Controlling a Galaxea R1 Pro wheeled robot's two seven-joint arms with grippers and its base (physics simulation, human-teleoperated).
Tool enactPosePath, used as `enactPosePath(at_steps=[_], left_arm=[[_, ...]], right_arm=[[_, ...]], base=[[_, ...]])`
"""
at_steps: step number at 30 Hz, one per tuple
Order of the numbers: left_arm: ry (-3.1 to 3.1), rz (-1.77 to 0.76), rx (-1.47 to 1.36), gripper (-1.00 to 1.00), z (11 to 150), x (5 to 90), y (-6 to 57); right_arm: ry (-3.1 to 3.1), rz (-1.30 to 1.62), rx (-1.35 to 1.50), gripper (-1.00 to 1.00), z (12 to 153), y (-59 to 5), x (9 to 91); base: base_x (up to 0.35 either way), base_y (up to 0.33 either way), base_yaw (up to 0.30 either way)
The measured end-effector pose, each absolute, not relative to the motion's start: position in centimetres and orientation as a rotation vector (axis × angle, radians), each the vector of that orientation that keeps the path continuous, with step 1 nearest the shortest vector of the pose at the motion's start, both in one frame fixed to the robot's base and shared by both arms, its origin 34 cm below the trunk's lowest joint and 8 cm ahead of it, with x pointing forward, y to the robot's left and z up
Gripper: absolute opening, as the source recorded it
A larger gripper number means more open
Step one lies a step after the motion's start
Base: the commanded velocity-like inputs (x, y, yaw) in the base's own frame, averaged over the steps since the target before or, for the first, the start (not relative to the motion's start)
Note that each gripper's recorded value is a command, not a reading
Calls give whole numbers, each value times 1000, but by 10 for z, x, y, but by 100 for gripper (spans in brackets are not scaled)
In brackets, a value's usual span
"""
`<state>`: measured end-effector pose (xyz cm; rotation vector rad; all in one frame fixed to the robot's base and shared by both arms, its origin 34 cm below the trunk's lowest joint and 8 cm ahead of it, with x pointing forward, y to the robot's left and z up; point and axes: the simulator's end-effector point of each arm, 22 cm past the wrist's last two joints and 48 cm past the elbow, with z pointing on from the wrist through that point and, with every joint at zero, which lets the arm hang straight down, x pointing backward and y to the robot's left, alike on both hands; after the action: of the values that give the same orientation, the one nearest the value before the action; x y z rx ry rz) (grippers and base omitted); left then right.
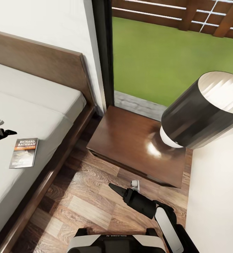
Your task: In the bedroom, move the book from the bed onto either nightstand, and place the two sandals side by side next to the bed.
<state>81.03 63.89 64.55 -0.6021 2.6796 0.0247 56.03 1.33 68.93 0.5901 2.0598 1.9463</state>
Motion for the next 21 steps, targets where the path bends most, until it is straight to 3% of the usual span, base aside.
enactPosePath(at_steps=[21], left_arm=[[2695, -76, -578, 100, 649, 811, 611]], right_arm=[[2037, 1944, 554, 100, 704, 15, 566]], base=[[0, 0, 0]])
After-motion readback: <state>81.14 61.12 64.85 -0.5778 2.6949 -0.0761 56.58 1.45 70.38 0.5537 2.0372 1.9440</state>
